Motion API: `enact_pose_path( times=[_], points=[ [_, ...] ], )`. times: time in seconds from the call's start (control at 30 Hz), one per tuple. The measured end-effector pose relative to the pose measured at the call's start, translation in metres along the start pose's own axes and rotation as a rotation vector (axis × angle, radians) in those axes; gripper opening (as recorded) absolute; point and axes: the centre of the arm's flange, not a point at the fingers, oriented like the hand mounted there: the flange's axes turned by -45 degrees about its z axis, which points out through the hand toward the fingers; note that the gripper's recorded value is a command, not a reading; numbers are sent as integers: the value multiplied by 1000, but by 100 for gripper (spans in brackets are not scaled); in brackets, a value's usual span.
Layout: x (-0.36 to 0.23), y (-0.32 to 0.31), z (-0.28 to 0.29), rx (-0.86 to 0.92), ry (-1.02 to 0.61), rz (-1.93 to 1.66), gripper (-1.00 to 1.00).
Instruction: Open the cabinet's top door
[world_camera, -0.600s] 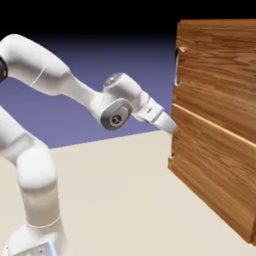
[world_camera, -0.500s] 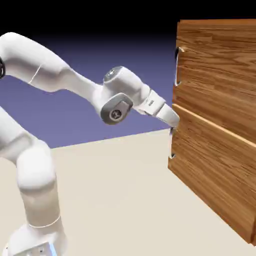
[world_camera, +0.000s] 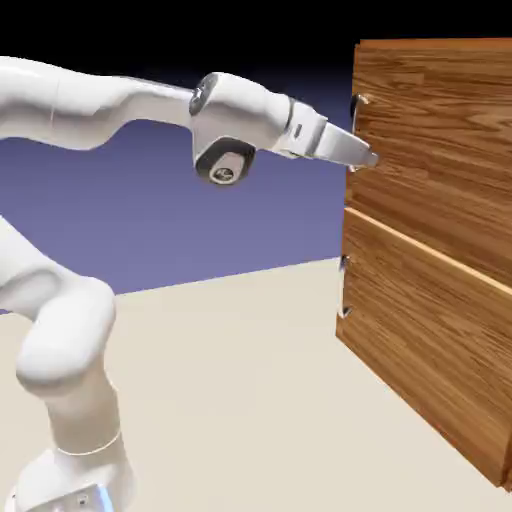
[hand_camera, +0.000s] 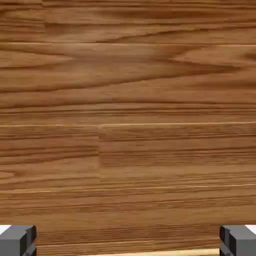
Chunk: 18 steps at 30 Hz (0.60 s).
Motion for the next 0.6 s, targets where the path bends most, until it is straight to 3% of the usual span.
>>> enact_pose_path(
  times=[0.6],
  points=[
    [48,-78,-19,-17,273,-5,0]
  ],
)
